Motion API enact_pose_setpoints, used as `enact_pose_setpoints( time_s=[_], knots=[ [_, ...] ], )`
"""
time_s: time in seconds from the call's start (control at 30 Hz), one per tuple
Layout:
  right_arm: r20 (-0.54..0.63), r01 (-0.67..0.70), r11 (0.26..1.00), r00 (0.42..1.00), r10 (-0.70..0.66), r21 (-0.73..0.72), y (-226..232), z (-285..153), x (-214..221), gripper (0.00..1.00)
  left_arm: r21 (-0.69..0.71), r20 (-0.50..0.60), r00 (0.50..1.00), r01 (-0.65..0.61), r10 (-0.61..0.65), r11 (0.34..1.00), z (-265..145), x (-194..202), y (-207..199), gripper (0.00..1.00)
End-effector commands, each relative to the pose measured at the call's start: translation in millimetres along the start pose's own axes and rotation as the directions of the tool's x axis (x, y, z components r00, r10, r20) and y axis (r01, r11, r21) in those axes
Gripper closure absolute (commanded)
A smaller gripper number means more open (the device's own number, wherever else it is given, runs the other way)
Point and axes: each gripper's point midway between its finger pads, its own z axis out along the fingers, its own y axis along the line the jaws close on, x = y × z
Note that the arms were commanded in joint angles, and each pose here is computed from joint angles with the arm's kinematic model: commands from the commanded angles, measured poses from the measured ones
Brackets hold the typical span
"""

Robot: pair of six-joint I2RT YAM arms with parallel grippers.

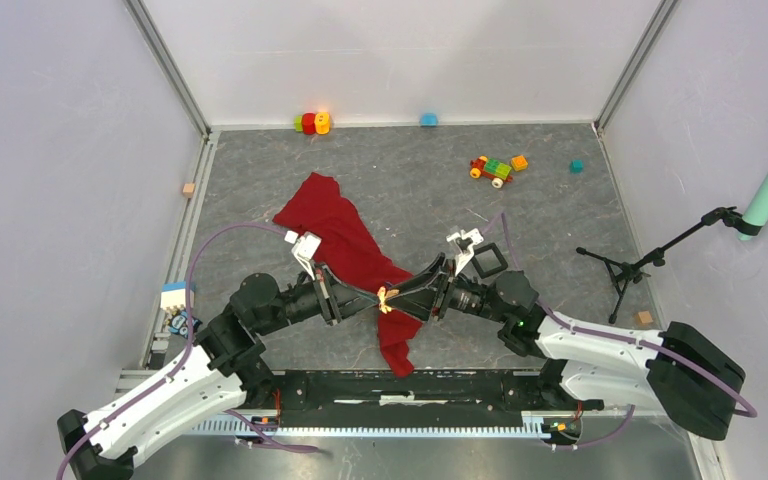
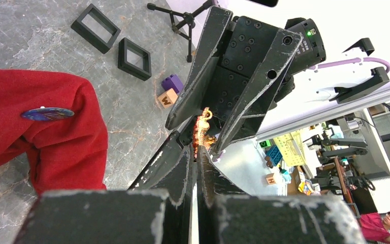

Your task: Remove the brooch from the garment

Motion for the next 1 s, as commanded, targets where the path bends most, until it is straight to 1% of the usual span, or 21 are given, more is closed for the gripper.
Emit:
enact_pose_setpoints(
  time_s=[0.0,0.1,0.23,0.53,0.63,0.83,0.97],
  knots=[
    [0.052,0.023,0.998,0.998,-0.021,-0.051,15,0,-13,0.53,0.051,0.021,1.000,0.008,-0.010,0.999,-1,-5,-11,0.98],
    [0.052,0.020,0.998,0.999,-0.018,-0.052,15,0,-13,0.60,0.053,0.020,1.000,0.011,-0.012,0.999,-1,-4,-11,0.98],
    [0.046,0.016,0.999,0.999,-0.014,-0.043,13,1,-12,0.62,0.058,0.017,1.000,0.010,-0.011,0.998,-1,-4,-13,0.98],
    [0.017,0.021,0.997,1.000,-0.022,0.073,-9,3,-8,0.69,0.061,0.016,1.000,0.005,-0.006,0.998,-1,-5,-14,0.98],
    [0.019,0.021,0.996,1.000,-0.022,0.082,-10,3,-8,0.70,0.059,0.013,1.000,0.005,-0.006,0.998,0,-5,-13,0.98],
    [0.015,0.022,0.983,1.000,-0.025,0.184,-29,0,-7,0.74,0.059,0.012,1.000,0.001,-0.002,0.998,1,-5,-13,0.98],
    [0.016,0.022,0.982,1.000,-0.026,0.186,-30,-1,-7,0.75,0.055,-0.002,1.000,0.001,-0.001,0.998,2,-2,-11,0.98]
  ],
)
